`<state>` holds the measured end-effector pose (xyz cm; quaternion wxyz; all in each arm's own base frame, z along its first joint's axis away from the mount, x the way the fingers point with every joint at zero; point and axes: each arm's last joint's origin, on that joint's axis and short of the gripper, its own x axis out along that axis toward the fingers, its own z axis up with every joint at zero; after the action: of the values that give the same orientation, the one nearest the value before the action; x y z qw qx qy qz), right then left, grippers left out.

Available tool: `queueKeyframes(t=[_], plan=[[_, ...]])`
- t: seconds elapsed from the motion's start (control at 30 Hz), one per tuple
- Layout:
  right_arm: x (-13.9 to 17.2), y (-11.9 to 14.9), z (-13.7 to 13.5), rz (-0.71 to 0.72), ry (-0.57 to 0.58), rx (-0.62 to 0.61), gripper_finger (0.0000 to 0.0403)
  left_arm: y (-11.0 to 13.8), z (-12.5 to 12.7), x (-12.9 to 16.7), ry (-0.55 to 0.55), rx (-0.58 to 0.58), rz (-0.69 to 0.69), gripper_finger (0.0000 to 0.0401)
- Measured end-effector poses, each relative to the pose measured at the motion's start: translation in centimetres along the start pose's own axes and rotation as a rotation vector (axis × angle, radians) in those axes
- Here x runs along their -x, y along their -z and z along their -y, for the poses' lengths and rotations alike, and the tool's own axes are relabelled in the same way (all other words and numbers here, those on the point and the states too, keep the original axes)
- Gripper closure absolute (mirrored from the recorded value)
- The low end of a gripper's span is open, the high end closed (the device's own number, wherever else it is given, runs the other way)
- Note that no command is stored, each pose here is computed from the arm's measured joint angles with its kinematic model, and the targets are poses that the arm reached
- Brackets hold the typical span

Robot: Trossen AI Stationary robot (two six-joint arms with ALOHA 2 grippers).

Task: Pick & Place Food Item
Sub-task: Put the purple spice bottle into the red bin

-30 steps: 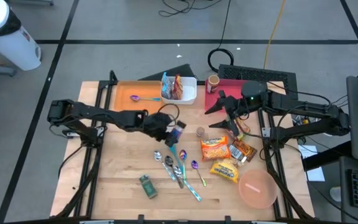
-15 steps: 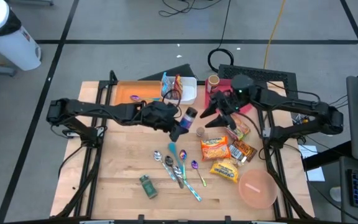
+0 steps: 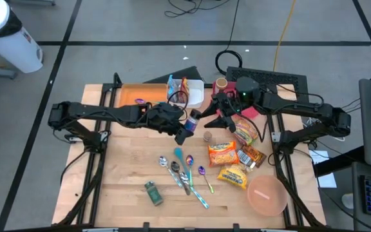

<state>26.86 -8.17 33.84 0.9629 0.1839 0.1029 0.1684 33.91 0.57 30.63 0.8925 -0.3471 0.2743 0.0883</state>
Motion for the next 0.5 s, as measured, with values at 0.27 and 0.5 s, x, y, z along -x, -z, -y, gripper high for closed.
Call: queueKeyframes(t=[0.27, 0.5], plan=[[0.9, -1.5, 0.3, 0.123, 0.045, 0.084, 0.0137, 0.2, 0.4, 0.0, 0.046, -0.025, -0.029, 0.0206], [-0.1, -0.6, 1.4, 0.056, -0.035, 0.014, 0.0137, -0.1, 0.6, 0.0, 0.064, -0.037, 0.008, 0.0206]])
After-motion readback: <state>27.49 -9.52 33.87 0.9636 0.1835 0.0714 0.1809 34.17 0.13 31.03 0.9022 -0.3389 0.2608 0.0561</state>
